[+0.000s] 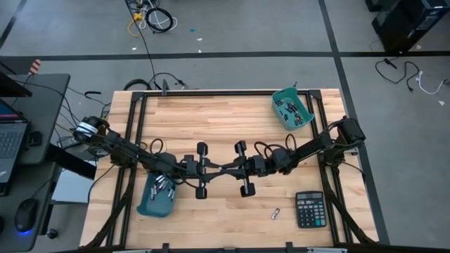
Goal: Sort batteries
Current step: Put the silver battery into the blue bin
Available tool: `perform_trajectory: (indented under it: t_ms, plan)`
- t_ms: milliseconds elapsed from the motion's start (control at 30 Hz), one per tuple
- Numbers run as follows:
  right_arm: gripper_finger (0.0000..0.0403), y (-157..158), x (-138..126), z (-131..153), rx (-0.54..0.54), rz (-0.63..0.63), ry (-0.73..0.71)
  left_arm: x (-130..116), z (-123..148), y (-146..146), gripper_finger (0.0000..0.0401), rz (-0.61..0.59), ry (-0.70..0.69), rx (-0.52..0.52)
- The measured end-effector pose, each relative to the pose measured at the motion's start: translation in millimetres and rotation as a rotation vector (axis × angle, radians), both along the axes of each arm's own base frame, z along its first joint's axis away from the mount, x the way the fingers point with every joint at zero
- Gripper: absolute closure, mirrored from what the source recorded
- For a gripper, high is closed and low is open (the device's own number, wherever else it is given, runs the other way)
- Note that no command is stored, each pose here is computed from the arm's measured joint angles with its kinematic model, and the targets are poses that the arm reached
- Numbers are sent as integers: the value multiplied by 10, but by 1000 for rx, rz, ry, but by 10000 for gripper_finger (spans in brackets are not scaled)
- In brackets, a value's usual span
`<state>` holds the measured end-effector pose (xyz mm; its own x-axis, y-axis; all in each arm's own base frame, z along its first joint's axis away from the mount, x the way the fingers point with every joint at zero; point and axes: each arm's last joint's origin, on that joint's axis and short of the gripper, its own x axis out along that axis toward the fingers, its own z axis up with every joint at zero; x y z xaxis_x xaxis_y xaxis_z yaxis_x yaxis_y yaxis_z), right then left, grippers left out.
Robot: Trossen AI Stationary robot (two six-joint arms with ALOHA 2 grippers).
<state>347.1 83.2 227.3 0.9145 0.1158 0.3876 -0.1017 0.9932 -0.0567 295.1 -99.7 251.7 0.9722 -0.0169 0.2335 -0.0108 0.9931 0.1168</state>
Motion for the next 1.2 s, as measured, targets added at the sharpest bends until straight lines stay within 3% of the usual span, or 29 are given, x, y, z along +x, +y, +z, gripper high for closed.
perform_trajectory:
  t_ms: [267,567,1200]
  plan:
    - [386,16,0,-11,-13,-9,4,0,0,0,342,0,0,3]
    - [317,36,2,-31,-21,-8,14,-25,-62,-2,346,-7,19,-6]
    - [309,35,-8,-6,-24,-7,17,-39,-69,-31,347,3,22,2]
